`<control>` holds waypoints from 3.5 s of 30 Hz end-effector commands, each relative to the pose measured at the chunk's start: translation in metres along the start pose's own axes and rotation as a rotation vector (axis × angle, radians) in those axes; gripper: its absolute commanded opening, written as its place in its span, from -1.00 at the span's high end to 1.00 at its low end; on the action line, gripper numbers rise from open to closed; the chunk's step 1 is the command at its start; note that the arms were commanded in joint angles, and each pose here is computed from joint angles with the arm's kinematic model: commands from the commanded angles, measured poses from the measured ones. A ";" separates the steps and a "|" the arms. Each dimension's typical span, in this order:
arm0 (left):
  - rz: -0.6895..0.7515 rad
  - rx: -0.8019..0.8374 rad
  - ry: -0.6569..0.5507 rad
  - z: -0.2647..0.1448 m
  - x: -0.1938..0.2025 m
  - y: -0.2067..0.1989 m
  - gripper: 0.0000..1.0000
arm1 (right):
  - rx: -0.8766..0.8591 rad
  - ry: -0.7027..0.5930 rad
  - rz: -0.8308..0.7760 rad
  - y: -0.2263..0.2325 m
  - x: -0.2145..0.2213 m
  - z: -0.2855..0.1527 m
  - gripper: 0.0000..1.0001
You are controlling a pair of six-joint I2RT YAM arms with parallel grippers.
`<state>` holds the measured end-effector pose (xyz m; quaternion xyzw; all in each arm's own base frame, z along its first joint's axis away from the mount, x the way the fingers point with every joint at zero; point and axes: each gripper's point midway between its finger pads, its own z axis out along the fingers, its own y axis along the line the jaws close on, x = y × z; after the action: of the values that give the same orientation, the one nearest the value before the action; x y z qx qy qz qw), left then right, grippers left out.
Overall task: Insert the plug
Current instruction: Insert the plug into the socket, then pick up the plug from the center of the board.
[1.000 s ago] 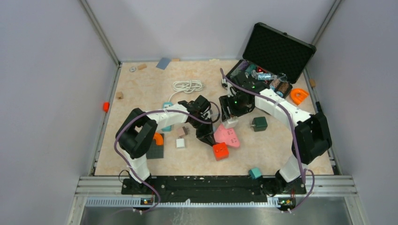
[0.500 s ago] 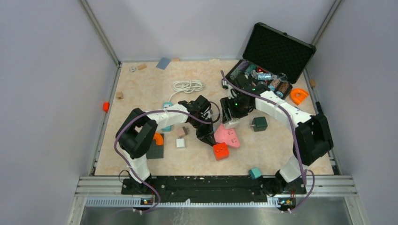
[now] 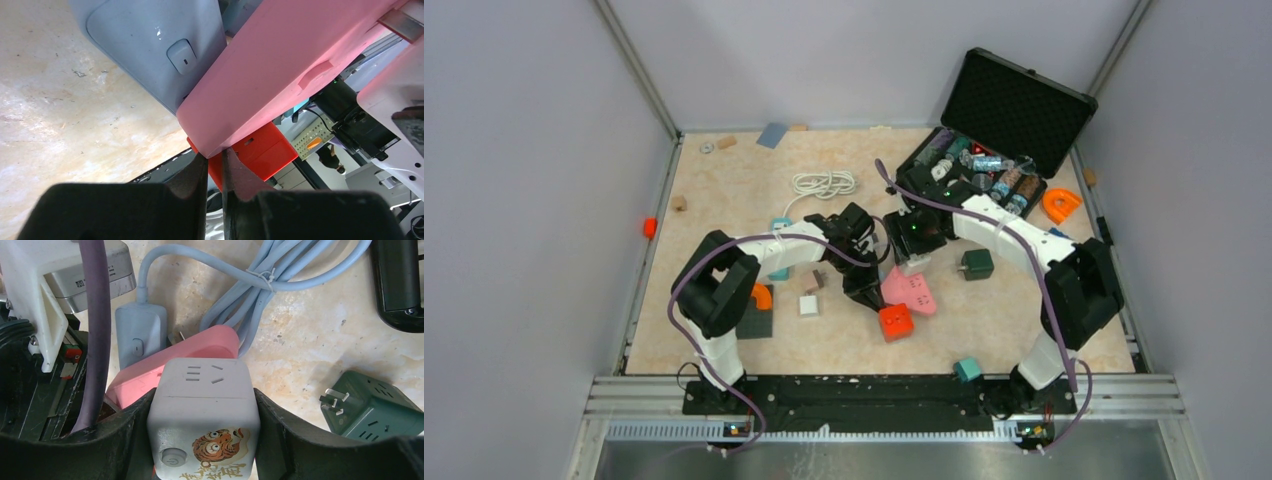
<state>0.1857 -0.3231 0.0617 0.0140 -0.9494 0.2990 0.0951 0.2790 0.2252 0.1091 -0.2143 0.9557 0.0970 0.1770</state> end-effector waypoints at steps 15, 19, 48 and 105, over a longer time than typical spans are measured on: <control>-0.006 -0.244 -0.187 0.028 -0.048 0.063 0.91 | 0.107 0.116 0.021 -0.029 0.081 0.032 1.00; -0.004 -0.242 -0.191 0.027 -0.048 0.062 0.93 | 0.094 0.149 0.033 -0.028 0.093 0.043 1.00; 0.022 -0.240 -0.255 -0.004 -0.060 0.045 0.87 | -0.077 -0.107 0.137 -0.007 0.012 -0.034 -0.66; 0.198 0.048 -0.602 -0.105 -0.059 -0.030 -0.97 | -0.102 -0.030 0.051 -0.007 0.028 0.011 1.00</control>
<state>0.2594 -0.2913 0.1370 0.0041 -0.9336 0.3013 -0.1937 0.2706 0.2089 0.1047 -0.1865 0.9512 0.1737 0.1739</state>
